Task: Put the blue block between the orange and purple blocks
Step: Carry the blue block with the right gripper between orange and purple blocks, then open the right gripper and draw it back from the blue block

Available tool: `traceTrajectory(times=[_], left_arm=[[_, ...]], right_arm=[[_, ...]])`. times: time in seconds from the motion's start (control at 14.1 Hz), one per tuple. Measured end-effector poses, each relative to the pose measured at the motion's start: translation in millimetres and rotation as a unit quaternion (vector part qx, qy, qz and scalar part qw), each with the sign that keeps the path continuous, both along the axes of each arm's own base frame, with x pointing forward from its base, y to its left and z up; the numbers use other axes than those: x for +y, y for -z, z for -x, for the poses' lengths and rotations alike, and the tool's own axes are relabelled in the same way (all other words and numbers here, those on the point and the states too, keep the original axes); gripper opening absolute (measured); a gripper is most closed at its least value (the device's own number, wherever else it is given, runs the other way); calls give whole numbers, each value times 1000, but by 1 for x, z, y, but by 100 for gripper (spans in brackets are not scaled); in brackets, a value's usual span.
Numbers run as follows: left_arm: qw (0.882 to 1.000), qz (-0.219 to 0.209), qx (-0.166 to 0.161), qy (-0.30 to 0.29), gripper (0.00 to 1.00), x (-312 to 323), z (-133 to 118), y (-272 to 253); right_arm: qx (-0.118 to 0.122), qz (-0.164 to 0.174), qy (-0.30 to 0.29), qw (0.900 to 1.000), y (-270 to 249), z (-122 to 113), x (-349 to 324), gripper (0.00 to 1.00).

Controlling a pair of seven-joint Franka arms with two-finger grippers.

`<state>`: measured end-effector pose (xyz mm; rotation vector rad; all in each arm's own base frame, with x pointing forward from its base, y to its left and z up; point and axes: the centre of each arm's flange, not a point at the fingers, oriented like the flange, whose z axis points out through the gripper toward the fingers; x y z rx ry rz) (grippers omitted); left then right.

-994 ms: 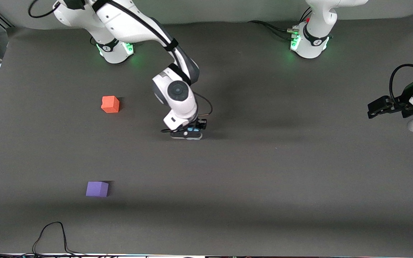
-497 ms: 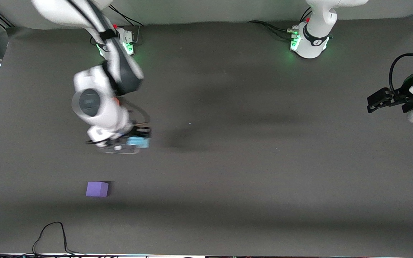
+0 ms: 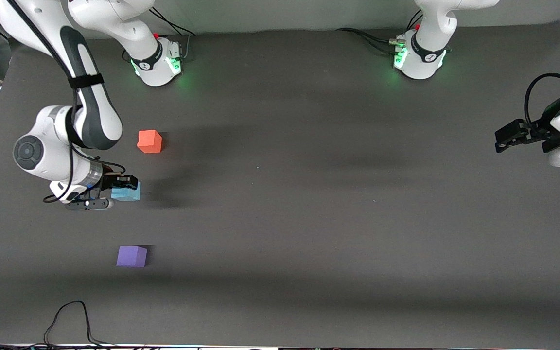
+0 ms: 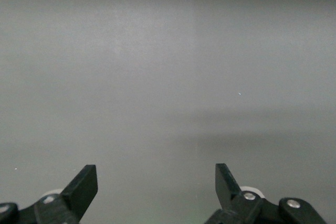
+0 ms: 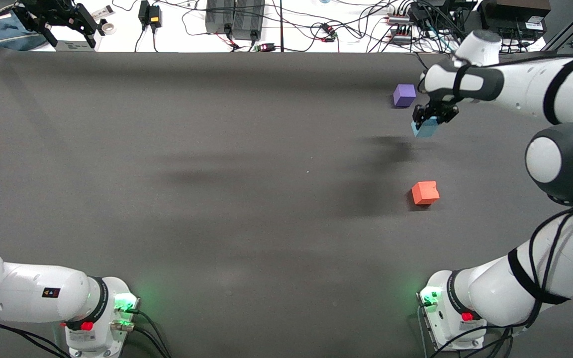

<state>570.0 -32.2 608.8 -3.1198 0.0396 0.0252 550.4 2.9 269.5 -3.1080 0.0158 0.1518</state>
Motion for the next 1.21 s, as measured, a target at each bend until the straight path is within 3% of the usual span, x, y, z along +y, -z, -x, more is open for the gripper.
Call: traceTrajectory(times=[0.35,0.57,0.64,0.92,1.21], left_arm=[[1000,0,0,0,100,0,0,0],[1000,3,1,0,100,-1,0,1],[1000,5,2,0,100,-1,0,1],[1000,6,5,1,100,-2,1,3],[1000,6,9,0,100,-2,2,3]], right_arm=[[0,-6,-7,1000,66,1,5,56],[2,-10,1,1000,74,2,4,56],[0,-11,3,1000,73,1,4,61],[-4,-18,2,1000,64,-3,7,99],[-30,-56,7,998,-10,-15,6,100]])
